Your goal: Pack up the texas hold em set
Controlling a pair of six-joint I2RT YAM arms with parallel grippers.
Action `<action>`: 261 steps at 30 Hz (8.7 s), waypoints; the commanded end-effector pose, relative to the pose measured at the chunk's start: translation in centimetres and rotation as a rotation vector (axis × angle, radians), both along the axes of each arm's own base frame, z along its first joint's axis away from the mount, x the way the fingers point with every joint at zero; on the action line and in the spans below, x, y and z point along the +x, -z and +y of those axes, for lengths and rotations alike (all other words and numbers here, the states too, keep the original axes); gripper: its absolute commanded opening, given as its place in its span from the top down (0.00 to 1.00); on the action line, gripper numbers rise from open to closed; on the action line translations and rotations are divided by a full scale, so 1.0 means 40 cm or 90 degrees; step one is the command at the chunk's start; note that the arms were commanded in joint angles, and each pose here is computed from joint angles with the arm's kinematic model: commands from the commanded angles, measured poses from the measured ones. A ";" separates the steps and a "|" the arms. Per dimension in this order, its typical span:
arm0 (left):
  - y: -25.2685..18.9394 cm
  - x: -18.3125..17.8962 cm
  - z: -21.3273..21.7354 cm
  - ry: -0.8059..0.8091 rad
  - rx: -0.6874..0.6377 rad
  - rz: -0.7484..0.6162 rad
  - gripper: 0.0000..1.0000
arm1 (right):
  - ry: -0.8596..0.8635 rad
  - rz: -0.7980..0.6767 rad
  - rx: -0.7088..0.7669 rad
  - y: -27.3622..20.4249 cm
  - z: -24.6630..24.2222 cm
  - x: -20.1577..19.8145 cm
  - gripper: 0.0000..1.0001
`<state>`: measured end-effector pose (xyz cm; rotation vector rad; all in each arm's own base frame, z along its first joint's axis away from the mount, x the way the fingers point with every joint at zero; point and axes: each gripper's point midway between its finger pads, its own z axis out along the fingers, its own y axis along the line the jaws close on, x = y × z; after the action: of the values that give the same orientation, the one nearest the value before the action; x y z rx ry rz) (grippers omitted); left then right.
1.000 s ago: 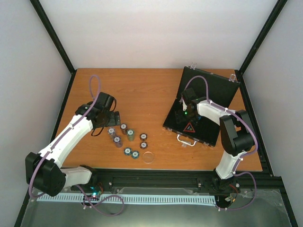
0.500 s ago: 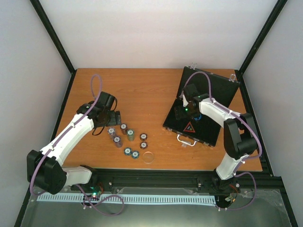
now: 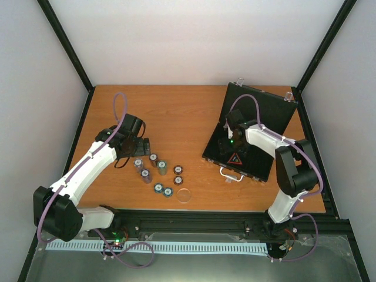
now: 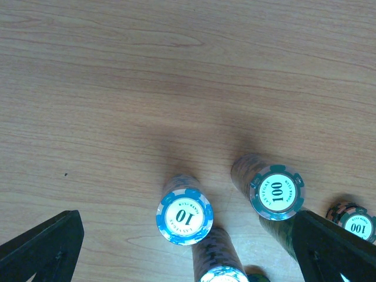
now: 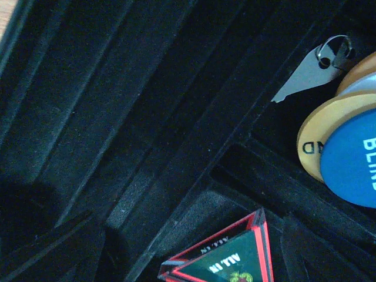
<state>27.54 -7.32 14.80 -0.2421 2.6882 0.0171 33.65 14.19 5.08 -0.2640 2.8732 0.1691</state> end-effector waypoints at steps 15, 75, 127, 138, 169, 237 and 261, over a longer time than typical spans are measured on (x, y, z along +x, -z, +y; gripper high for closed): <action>-0.009 -0.006 0.001 0.005 -0.003 -0.014 0.00 | -0.058 0.052 0.018 0.072 0.078 -0.054 0.16; 0.011 -0.017 0.001 -0.008 -0.012 -0.006 0.00 | -0.075 0.098 -0.031 0.097 0.059 -0.097 0.16; 0.027 -0.026 -0.001 0.009 -0.012 0.000 0.00 | -0.032 0.051 -0.121 0.051 -0.029 -0.109 0.15; 0.032 -0.024 -0.005 0.011 -0.016 0.000 0.00 | -0.041 0.009 -0.102 0.006 -0.009 -0.073 0.14; 0.045 -0.019 -0.009 0.016 -0.015 0.005 0.00 | -0.037 0.083 -0.170 0.011 -0.076 -0.156 0.08; 0.047 -0.016 -0.004 -0.002 -0.013 0.002 0.00 | -0.051 -0.003 0.074 -0.113 0.031 -0.060 0.09; 0.017 -0.030 0.017 -0.012 -0.004 -0.027 0.00 | -0.061 0.119 0.072 0.020 0.089 -0.179 0.18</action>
<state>26.06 -6.75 12.77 -0.2518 2.6917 0.0153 27.32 18.19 5.71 -0.4120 2.9722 0.4143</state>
